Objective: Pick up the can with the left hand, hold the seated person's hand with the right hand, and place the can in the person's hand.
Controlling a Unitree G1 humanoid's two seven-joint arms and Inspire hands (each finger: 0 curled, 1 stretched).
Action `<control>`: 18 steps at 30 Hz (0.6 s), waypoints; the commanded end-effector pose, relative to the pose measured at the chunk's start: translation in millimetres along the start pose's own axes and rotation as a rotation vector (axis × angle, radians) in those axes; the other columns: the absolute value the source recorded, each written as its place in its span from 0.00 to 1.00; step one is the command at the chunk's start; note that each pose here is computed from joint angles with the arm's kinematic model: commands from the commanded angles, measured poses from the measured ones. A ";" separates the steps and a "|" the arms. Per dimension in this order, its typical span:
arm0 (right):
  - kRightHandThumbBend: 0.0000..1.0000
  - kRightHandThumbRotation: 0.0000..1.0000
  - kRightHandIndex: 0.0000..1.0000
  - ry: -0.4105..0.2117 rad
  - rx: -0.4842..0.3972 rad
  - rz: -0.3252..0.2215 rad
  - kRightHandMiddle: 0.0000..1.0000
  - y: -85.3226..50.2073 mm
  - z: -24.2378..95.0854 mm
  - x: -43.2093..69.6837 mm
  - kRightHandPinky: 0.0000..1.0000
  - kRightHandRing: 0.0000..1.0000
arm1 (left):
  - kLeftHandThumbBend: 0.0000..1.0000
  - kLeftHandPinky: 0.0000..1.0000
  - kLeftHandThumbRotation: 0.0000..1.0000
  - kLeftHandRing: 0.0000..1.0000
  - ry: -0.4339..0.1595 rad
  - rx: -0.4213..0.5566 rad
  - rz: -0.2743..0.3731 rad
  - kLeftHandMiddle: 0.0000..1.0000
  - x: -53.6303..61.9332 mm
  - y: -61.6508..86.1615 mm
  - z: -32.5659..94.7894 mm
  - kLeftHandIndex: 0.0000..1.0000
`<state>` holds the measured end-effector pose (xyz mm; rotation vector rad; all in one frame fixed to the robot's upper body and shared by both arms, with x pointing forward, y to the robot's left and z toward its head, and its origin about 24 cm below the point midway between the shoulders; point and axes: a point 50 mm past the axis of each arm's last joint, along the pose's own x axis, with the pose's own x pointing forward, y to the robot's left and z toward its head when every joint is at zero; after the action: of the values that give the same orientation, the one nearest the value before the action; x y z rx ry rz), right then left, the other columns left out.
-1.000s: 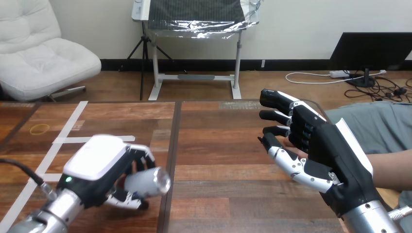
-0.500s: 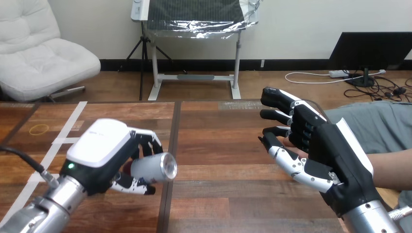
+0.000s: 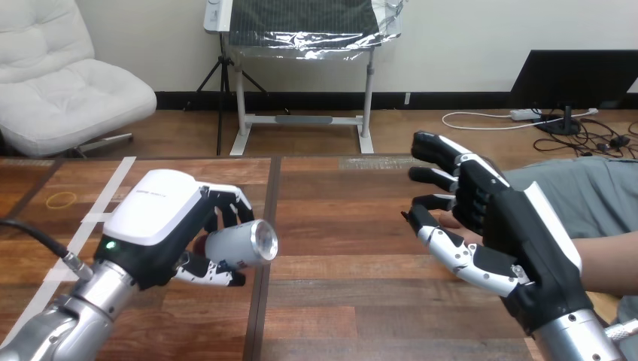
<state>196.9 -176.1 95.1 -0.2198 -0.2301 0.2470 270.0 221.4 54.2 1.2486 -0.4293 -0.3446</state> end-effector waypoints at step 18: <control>0.46 0.00 0.87 -0.067 -0.200 -0.089 0.88 -29.7 21.0 11.1 0.69 0.81 | 0.63 0.36 0.00 0.41 -0.096 0.011 0.177 0.48 36.9 36.0 17.4 0.51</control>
<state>198.4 -201.0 101.2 -0.3820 -0.2155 0.1436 278.6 207.2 62.7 1.2144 -0.4818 -0.3269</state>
